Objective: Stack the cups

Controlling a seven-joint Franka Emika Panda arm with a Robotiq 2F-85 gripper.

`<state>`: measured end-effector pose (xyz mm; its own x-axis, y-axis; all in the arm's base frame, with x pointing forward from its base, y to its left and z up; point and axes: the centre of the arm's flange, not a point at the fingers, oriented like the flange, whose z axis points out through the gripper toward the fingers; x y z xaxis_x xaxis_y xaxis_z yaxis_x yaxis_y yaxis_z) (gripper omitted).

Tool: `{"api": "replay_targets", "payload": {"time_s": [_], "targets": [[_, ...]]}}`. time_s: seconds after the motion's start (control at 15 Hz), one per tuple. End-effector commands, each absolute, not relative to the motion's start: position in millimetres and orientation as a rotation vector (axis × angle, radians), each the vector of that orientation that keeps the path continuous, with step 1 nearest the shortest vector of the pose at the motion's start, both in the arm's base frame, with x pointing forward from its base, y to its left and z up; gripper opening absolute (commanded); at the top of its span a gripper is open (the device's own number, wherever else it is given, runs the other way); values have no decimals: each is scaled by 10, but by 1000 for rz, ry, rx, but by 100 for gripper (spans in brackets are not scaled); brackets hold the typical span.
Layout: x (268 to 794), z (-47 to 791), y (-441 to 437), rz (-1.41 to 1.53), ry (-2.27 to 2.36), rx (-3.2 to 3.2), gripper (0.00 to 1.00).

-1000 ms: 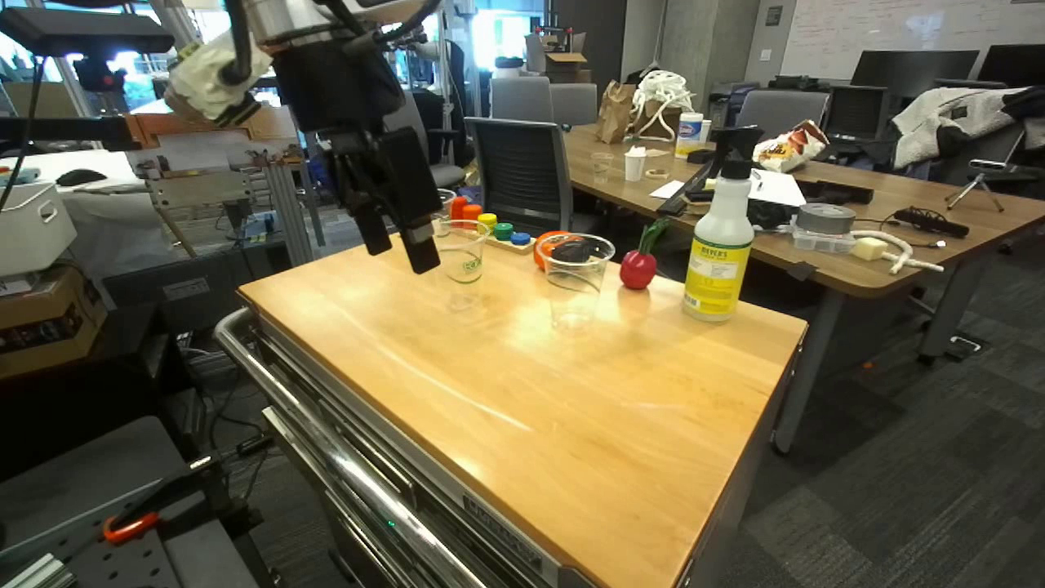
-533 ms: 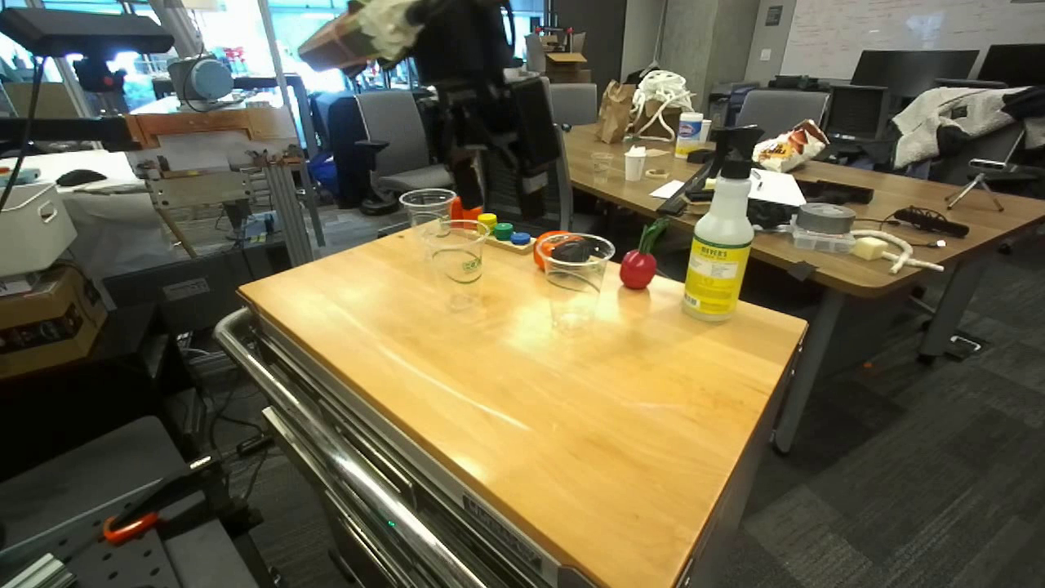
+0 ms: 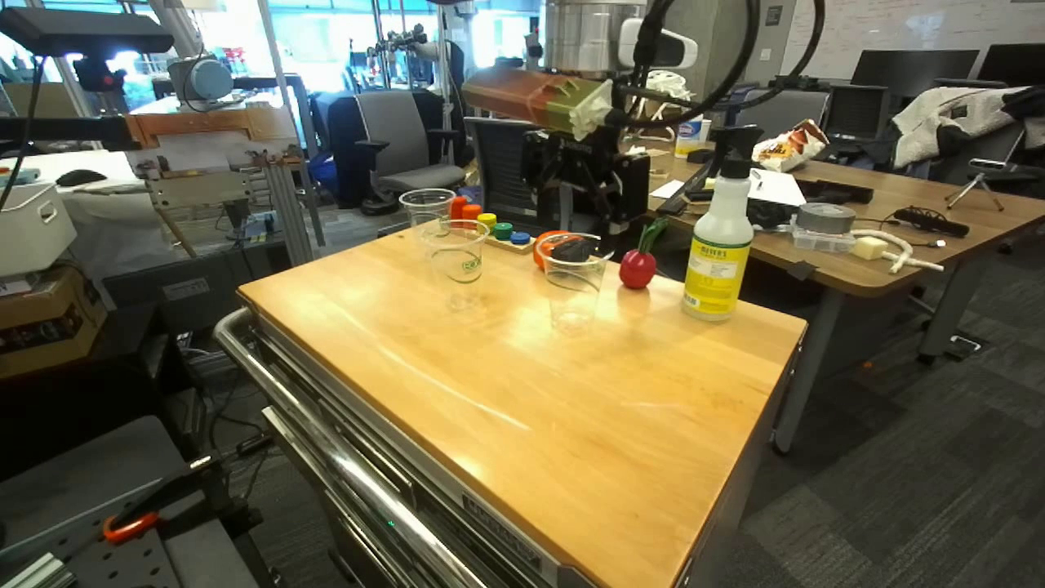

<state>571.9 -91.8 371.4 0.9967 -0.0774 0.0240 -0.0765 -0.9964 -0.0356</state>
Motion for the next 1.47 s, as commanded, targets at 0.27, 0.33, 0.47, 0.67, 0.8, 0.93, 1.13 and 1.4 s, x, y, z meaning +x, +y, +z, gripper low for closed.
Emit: {"api": "replay_targets", "payload": {"time_s": [0.27,0.33,0.47,0.67,0.8,0.93,1.13,1.4], "targets": [[6355,3547,-936,150,26,-3158,66],[6373,3532,-943,156,17,-3161,58],[6384,3513,-955,166,8,-3159,42],[6374,3473,-965,179,-5,-3148,19],[6336,3411,-957,203,-22,-3147,7],[6296,3360,-958,230,-30,-3144,3],[6242,3494,-988,228,5,-3135,4],[6145,3861,-1112,215,120,-3119,5]]}}
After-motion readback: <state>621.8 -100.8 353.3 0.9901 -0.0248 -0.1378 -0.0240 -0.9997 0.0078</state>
